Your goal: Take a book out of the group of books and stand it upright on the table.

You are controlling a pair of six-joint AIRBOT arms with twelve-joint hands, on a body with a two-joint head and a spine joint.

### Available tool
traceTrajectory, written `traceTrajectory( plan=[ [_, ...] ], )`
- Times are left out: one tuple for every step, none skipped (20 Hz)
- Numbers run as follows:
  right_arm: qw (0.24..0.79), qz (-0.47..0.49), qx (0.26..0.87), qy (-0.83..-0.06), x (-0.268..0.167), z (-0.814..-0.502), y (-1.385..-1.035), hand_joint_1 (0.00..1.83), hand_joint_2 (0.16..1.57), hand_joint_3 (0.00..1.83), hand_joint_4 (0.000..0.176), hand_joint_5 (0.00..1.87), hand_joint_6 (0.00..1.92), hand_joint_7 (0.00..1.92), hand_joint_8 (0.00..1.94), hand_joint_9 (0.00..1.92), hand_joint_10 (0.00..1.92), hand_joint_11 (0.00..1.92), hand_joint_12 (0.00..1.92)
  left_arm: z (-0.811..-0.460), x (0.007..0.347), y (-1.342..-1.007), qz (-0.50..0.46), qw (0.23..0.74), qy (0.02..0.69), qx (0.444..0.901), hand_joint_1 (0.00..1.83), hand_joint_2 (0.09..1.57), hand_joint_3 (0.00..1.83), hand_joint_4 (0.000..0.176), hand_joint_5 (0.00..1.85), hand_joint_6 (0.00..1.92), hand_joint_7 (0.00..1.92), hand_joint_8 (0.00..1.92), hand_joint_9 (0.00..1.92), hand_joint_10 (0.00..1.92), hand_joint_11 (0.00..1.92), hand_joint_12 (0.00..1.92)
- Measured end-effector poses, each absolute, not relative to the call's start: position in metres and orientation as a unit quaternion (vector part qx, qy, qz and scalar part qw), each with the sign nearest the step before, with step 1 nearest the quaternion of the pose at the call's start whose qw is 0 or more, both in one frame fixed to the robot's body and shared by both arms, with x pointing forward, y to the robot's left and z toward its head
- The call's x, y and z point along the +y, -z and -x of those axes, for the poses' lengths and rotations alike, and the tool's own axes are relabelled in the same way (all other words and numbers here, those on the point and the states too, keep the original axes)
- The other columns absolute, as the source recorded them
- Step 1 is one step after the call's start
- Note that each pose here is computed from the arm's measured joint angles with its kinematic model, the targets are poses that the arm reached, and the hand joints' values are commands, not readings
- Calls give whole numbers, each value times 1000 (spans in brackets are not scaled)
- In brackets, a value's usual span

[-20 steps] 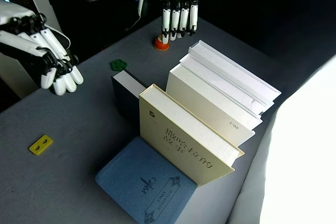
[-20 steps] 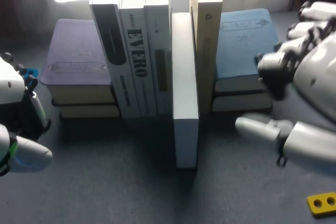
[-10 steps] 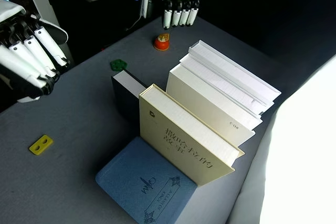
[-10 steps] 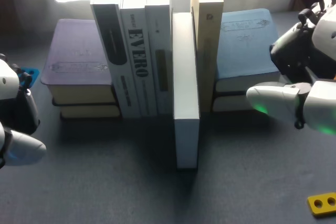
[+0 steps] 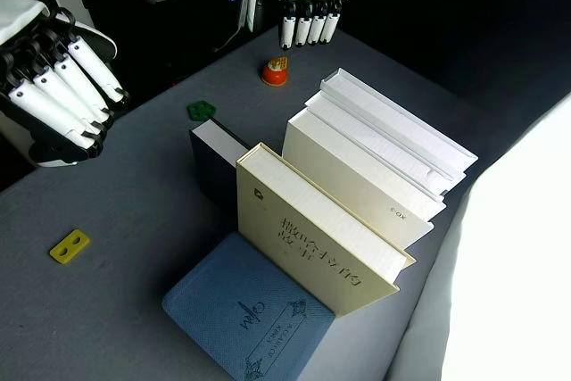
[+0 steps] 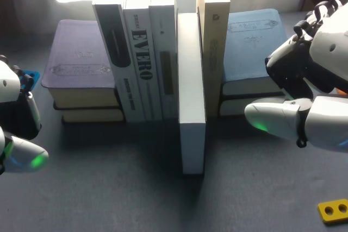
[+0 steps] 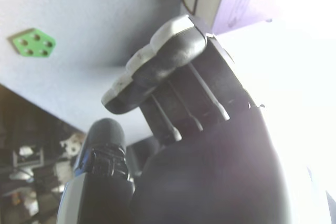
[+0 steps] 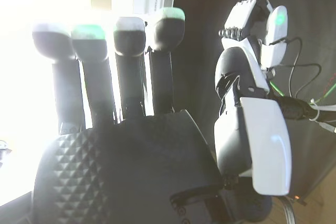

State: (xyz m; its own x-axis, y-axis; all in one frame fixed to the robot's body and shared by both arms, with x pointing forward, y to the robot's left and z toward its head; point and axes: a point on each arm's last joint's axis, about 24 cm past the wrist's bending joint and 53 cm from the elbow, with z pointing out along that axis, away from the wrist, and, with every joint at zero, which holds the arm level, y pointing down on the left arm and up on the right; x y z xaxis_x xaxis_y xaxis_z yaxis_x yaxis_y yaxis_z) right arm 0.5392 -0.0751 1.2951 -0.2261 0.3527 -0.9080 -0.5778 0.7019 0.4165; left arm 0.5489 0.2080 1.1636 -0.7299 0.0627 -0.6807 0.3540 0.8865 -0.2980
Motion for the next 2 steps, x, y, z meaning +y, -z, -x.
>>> traceTrajectory(
  plan=[
    [616, 82, 686, -377, -75, -539, -1295, 0, 1243, 1, 0, 959, 1604, 1104, 1627, 986, 1921, 706, 1921, -550, 210, -1163, -112, 349, 208, 907, 163, 1344, 0, 0, 1061, 1919, 1185, 1921, 1182, 1921, 1135, 1921],
    [616, 82, 686, -378, -75, -539, -1295, 0, 1240, 0, 0, 968, 1613, 1090, 1638, 977, 1921, 704, 1921, -550, 211, -1163, -112, 349, 207, 907, 168, 1341, 0, 0, 1061, 1912, 1194, 1921, 1195, 1921, 1155, 1921]
  ],
)
